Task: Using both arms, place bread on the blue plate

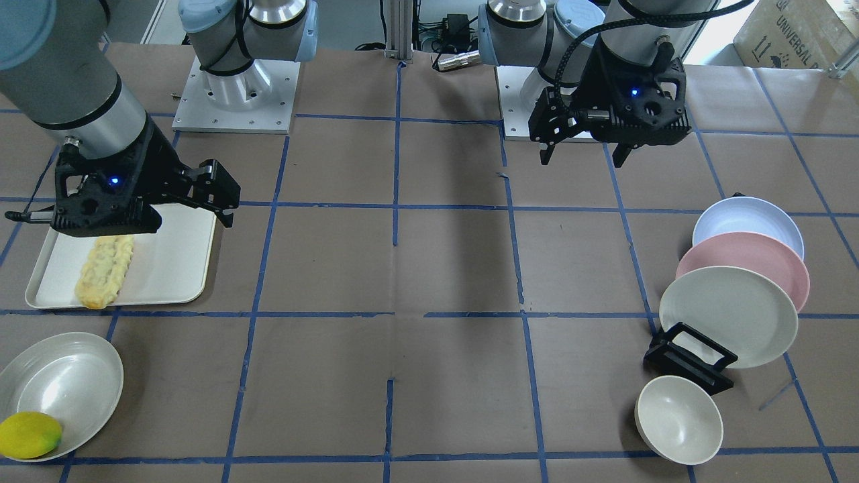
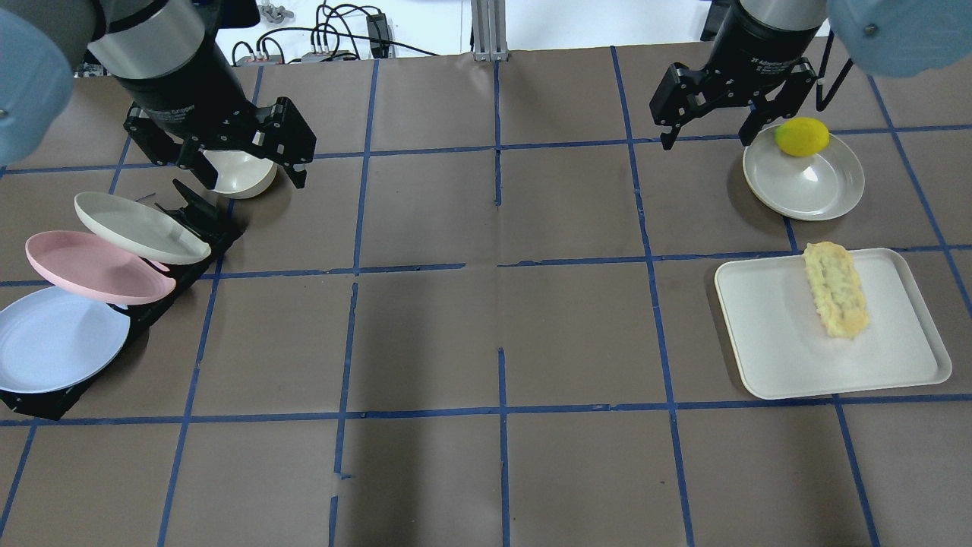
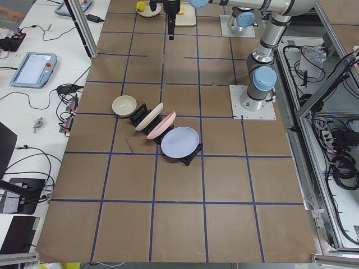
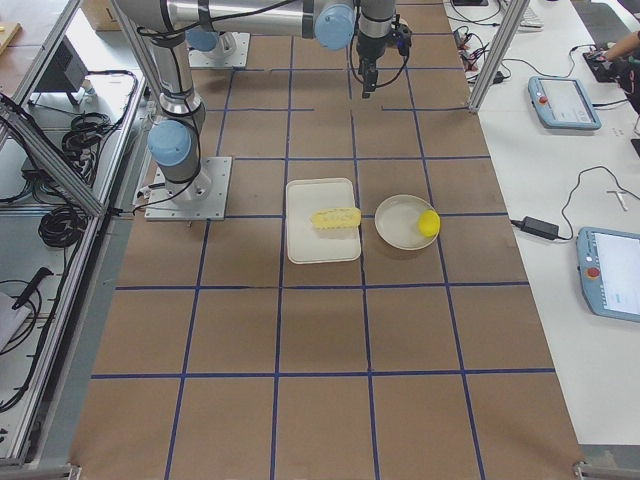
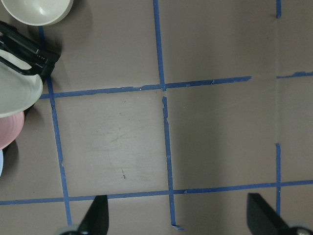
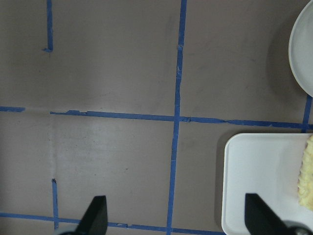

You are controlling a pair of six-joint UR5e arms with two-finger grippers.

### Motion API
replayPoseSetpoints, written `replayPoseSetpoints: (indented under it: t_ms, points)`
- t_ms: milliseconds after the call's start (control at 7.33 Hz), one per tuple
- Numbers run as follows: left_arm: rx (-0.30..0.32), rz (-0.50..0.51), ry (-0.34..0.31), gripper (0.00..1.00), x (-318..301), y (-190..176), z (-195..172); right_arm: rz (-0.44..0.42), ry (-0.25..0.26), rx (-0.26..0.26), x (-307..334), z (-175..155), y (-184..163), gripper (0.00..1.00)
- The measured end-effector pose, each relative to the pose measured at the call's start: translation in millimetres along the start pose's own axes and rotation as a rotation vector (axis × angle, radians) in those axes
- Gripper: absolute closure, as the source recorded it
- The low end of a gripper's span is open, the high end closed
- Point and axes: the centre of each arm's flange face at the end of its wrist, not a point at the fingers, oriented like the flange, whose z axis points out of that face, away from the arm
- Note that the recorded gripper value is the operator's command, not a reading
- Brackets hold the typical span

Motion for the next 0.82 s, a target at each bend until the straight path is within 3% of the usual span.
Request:
replayPoseSetpoints:
  t_ms: [409, 818]
  points:
    - [-0.053, 0.010, -0.004, 0.00, -24, -17, 22, -0.015, 0.006, -0.028, 7, 23, -5, 0.00]
    - [-0.131, 0.015, 0.048, 0.00, -175, -25, 42, -0.072, 0.002, -0.063, 100, 54, -12, 0.00]
